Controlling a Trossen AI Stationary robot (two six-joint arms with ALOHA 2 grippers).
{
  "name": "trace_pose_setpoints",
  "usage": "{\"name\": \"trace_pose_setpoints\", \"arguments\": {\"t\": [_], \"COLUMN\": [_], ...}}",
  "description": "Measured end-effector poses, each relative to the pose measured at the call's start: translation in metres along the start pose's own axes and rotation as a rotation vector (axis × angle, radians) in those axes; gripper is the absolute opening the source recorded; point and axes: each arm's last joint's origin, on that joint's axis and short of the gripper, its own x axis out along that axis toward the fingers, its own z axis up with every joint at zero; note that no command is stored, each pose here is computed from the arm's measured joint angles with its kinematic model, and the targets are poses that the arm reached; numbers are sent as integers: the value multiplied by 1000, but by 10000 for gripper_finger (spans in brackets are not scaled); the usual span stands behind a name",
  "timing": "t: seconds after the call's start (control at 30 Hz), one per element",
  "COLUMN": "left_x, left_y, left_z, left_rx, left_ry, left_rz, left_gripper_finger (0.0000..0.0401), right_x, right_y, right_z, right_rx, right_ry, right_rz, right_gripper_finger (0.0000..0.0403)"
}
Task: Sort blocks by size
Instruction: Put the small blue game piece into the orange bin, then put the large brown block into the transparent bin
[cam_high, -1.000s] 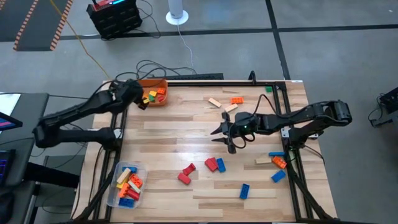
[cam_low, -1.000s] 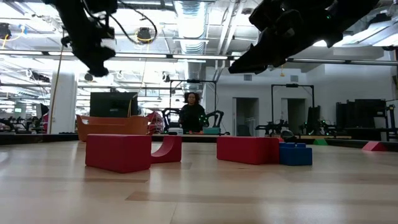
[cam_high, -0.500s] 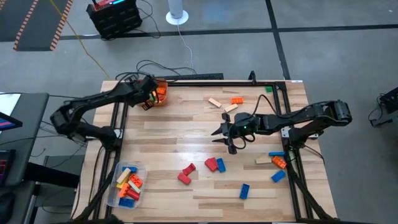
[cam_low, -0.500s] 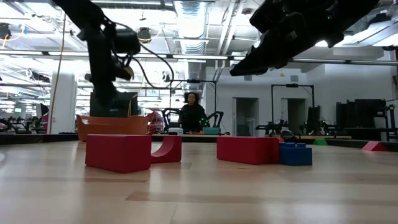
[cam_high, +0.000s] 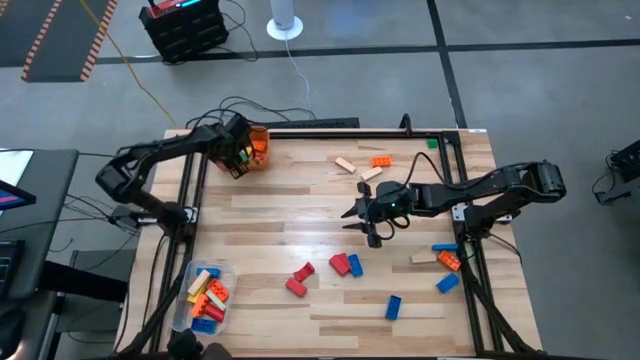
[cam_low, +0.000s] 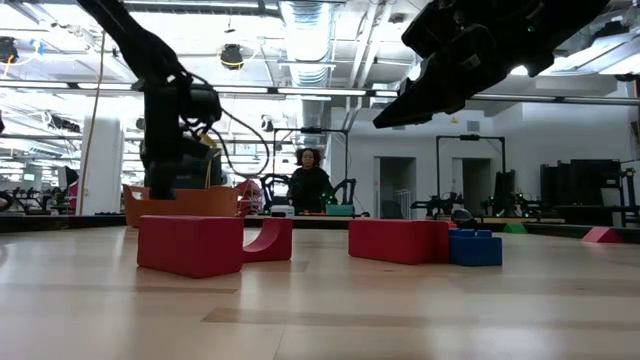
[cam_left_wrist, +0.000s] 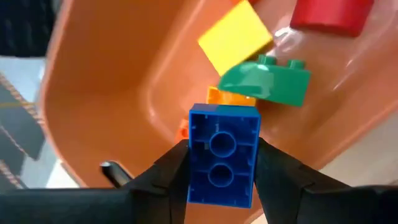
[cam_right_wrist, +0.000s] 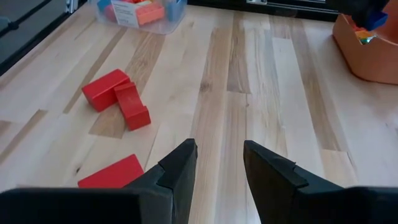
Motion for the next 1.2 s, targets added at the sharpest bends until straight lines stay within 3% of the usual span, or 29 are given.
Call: {"name": "trace_pose_setpoints", "arguments": {"t": [0.17, 0.3, 0.5, 0.7, 0.9, 1.07, 1.2], "left_x": [2, -16, -57, -87, -110, -124, -129], "left_y": [1, 10, 12, -17, -56, -77, -87], "left_z": [0, 7, 19, 27, 34, 36, 32], "left_rx": [-15, -43, -106, -78, -1, 48, 87], "left_ry": [16, 1, -140, -332, -462, -542, -548], "left_rz": [-9, -4, 9, -22, -83, -78, -82], "left_gripper_finger": [197, 230, 233, 220, 219, 219, 219], "right_x": [0, -2, -24, -35, -15, 3, 14], "right_y": [0, -7, -42, -96, -126, -161, -186], "right_z": [0, -1, 3, -17, -37, -36, -40], "right_rx": [3, 15, 75, 125, 112, 233, 283], "right_ry": [0, 4, -6, 64, 189, 296, 375], "right_rz": [-1, -26, -157, -354, -386, -404, -413], "right_gripper_finger": [164, 164, 156, 148, 214, 278, 300]}}
